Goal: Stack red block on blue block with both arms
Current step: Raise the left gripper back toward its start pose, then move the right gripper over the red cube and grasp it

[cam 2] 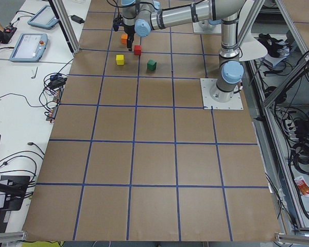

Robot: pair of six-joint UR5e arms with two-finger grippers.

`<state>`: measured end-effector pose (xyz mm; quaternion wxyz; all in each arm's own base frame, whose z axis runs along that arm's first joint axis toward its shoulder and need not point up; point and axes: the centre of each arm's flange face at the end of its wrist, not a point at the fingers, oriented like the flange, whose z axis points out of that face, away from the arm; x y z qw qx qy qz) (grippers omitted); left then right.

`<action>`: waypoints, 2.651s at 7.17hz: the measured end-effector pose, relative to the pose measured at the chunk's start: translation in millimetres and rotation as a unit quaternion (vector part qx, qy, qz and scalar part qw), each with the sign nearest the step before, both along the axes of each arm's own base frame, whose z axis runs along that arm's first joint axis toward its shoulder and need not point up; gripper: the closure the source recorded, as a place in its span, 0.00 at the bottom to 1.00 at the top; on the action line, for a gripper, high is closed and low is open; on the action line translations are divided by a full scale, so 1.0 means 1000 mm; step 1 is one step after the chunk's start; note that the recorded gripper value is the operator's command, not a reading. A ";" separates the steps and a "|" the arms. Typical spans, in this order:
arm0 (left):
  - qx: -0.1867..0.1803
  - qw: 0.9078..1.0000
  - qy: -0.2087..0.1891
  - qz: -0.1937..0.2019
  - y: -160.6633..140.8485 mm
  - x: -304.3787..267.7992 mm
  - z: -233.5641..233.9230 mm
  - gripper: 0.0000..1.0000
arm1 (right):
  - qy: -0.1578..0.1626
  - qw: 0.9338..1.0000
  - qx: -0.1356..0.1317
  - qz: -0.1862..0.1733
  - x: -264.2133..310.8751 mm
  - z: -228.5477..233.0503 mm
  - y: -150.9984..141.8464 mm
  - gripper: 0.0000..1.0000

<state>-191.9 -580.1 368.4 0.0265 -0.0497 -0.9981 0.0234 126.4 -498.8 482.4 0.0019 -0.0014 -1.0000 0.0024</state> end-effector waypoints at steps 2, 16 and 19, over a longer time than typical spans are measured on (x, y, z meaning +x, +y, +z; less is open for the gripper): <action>0.011 1.000 -0.014 -0.024 0.037 0.049 0.069 0.00 | -0.001 1.000 -0.003 -0.001 0.003 -0.008 -0.007 0.00; -0.023 0.999 -0.033 -0.020 0.098 0.062 0.132 0.00 | -0.051 0.999 0.014 0.004 0.231 -0.242 -0.061 0.00; -0.024 0.999 -0.033 -0.021 0.099 0.062 0.133 0.00 | -0.049 0.999 0.022 0.005 0.235 -0.266 -0.065 0.01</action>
